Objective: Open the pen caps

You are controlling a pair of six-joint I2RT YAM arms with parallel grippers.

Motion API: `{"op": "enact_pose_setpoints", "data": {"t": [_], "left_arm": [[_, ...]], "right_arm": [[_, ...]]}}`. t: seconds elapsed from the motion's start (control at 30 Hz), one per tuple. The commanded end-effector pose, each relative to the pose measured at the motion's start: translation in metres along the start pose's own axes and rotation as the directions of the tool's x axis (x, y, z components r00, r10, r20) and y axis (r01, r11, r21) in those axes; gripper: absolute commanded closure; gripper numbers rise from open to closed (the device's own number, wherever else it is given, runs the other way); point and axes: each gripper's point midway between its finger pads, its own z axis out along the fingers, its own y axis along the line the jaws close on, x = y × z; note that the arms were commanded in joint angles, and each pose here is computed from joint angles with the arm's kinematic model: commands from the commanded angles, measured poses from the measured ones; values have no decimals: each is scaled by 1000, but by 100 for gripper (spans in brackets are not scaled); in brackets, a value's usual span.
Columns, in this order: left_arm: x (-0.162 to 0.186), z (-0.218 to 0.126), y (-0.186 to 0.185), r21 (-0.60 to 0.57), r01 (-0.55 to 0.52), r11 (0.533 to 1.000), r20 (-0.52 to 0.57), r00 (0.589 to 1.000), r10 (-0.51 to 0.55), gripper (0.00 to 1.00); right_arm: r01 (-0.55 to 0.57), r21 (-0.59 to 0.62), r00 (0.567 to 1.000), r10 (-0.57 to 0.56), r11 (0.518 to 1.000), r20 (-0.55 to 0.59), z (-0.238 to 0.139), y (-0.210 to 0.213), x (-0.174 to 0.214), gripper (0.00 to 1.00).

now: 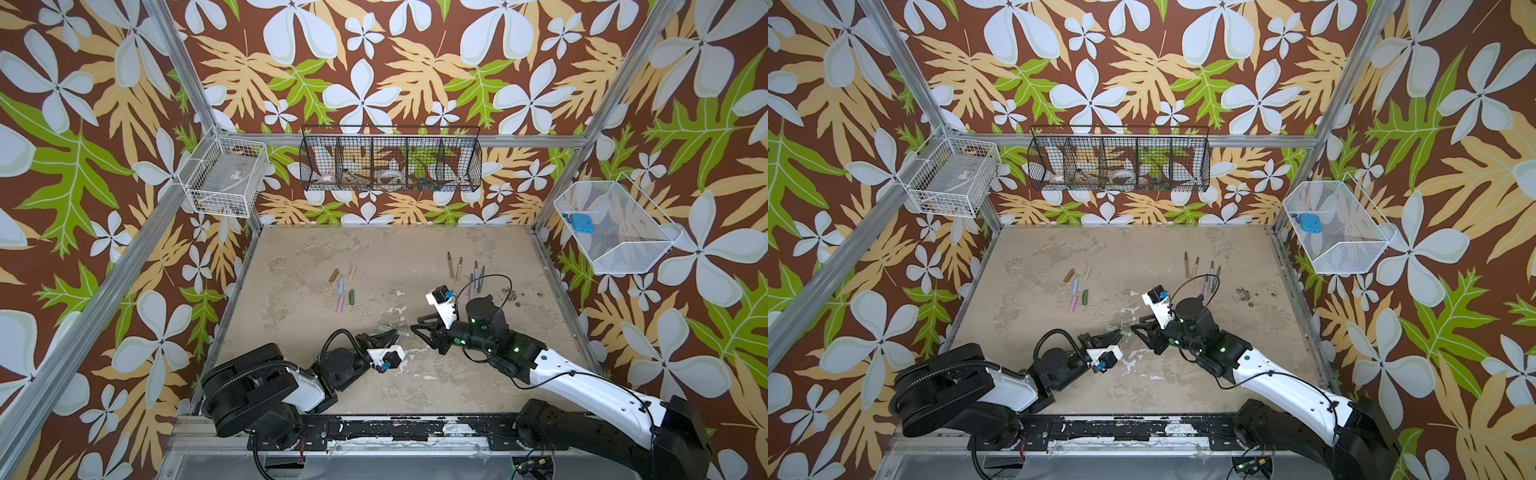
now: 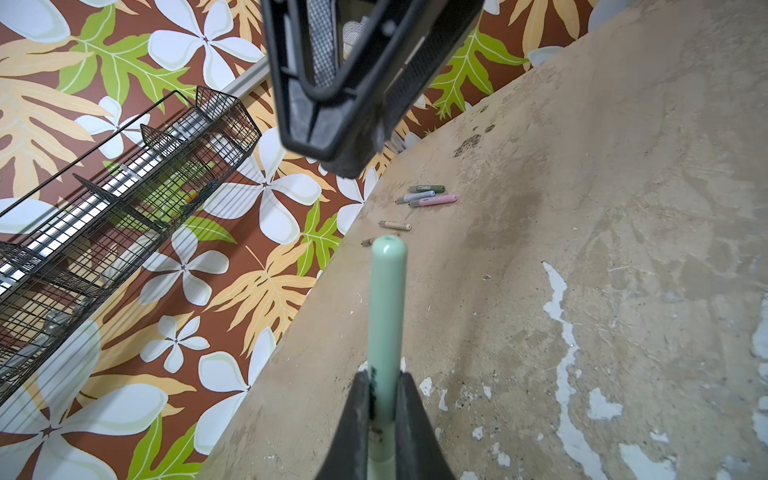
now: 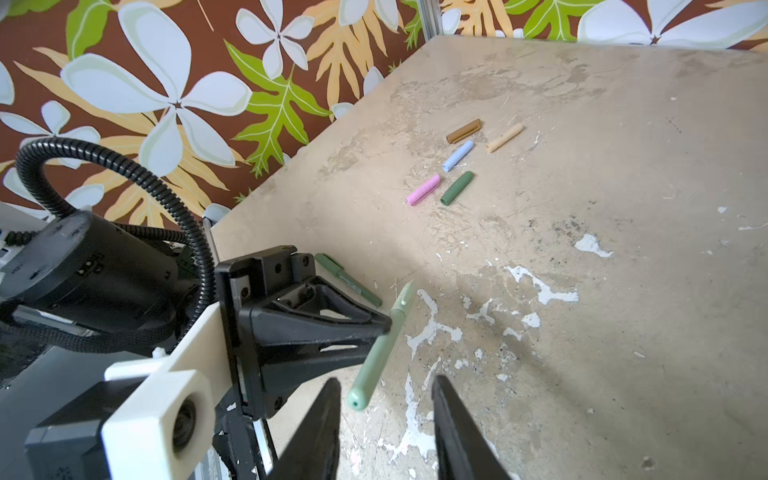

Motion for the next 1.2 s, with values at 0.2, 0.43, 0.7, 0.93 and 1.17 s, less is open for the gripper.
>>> {"op": "enact_pose_setpoints", "data": {"t": [0.2,0.43,0.7,0.93,1.17], "left_arm": [[-10,1,4,-13,1,1000,36,999,-1,100],[-10,1,5,-17,0,1000,35,999,1,100],[-9,2,7,-25,0,1000,24,1000,0,100],[-9,2,8,-33,5,999,19,1000,-4,97],[-14,5,26,-98,181,979,28,983,-179,43]], "right_arm": [[131,84,990,-126,988,-70,17,10,11,65],[150,115,985,-138,982,-103,27,9,17,69],[171,163,977,-146,972,-153,36,2,25,74],[175,184,977,-148,967,-152,36,1,24,87],[167,317,985,-143,934,-97,21,-19,12,100]]}}
